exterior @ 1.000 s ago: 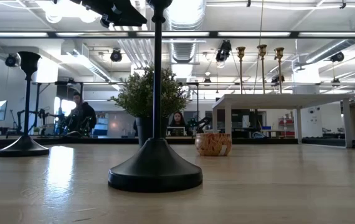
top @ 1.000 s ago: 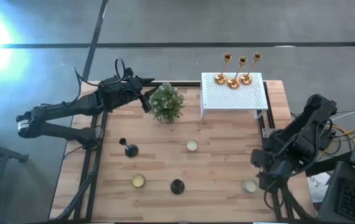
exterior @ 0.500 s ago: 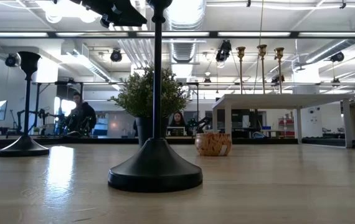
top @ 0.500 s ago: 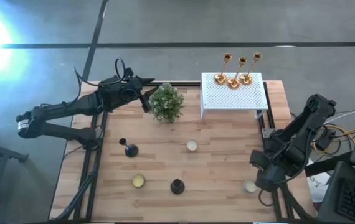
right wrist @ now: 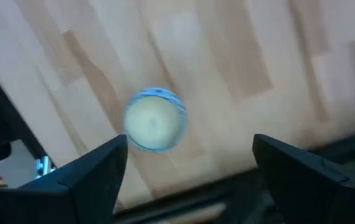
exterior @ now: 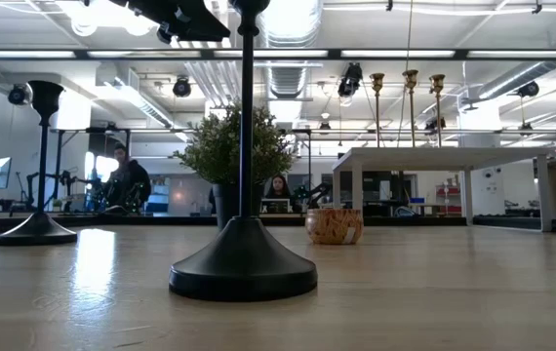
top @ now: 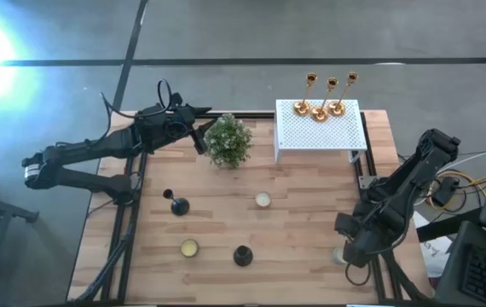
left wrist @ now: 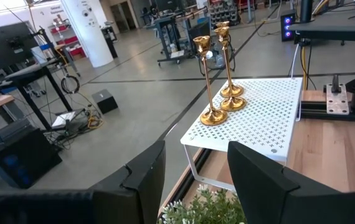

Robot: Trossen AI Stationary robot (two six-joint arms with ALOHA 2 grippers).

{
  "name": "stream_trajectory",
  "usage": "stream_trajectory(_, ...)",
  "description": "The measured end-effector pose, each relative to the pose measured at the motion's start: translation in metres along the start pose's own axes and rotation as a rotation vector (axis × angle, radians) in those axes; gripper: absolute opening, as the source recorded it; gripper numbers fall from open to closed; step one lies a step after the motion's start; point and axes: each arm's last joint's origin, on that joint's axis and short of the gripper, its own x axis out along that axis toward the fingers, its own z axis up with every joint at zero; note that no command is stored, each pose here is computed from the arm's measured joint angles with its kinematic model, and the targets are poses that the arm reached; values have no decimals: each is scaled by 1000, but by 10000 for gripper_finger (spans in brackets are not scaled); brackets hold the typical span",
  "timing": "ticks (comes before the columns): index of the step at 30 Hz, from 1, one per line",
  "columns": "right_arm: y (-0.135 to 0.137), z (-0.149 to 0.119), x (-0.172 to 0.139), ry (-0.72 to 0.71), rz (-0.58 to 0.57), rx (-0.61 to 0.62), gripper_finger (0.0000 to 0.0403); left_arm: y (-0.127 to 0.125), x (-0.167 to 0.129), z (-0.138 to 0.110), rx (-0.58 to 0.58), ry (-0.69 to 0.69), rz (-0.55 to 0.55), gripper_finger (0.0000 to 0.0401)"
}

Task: Pick & Place candle stick holders
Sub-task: Put the blue scented candle on the shelf

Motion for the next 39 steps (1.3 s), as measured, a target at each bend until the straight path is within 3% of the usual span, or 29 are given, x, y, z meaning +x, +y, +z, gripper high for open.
stream_trajectory(14,-2,-14,45,-4,81,32,340,0,0,0,0,0,-1,179)
stream_trajectory(25,0,-24,51,5,111,93,332,0,0,0,0,0,0,179)
stream_trajectory(39,23,-28,103,91,-5,32,337,0,0,0,0,0,0,179)
